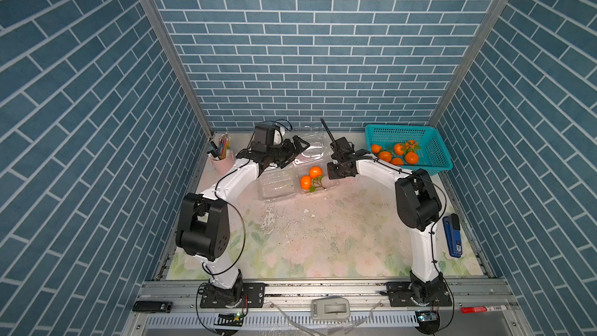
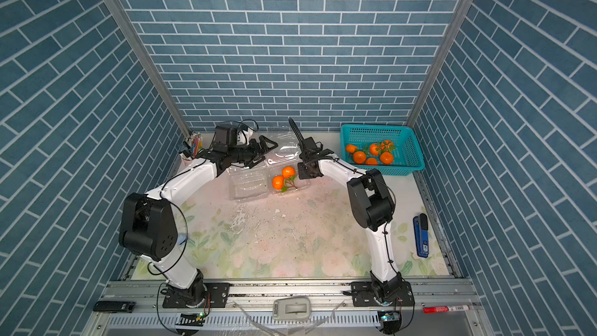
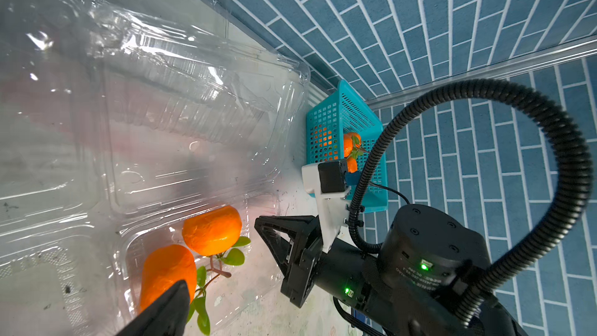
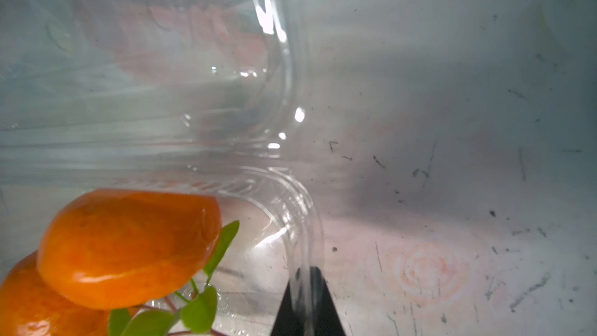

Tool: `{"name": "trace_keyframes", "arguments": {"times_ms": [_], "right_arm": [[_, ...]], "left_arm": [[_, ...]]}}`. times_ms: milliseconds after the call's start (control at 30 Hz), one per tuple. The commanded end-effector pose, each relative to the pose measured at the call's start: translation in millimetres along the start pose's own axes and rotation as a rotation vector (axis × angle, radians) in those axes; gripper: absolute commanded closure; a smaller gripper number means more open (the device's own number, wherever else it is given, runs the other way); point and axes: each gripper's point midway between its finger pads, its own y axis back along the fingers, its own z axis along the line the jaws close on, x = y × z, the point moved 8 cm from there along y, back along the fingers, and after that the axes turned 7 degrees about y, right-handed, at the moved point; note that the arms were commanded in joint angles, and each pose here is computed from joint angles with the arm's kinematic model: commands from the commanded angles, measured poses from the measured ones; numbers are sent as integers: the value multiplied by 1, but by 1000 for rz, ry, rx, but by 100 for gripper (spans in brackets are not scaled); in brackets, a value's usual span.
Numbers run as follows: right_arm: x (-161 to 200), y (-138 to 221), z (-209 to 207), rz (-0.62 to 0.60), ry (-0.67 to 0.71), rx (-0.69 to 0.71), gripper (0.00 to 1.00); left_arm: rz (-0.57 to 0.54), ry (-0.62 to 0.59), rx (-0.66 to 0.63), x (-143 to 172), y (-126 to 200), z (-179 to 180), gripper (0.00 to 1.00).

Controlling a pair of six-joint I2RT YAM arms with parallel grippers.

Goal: Take oranges out of containers
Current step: Place the packing box at the center of the board.

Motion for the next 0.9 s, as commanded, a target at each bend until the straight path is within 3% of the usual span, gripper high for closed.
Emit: {"name": "trace_keyframes", "arguments": {"times_ms": [0,333,633,867], "right_arm": [[-2,-4,5,12,-64,14,91],[0,-11,12,51,-211,9,91],[4,1,15,45,-195,7,85],[2,11,15,42,-153,12,75]], "left_arm": [[1,3,6,0,0,5,1],[1,9,6,0,-1,6,1],[2,15,7,0,-2,7,1],[3,18,5,0,-3,9,1]]}}
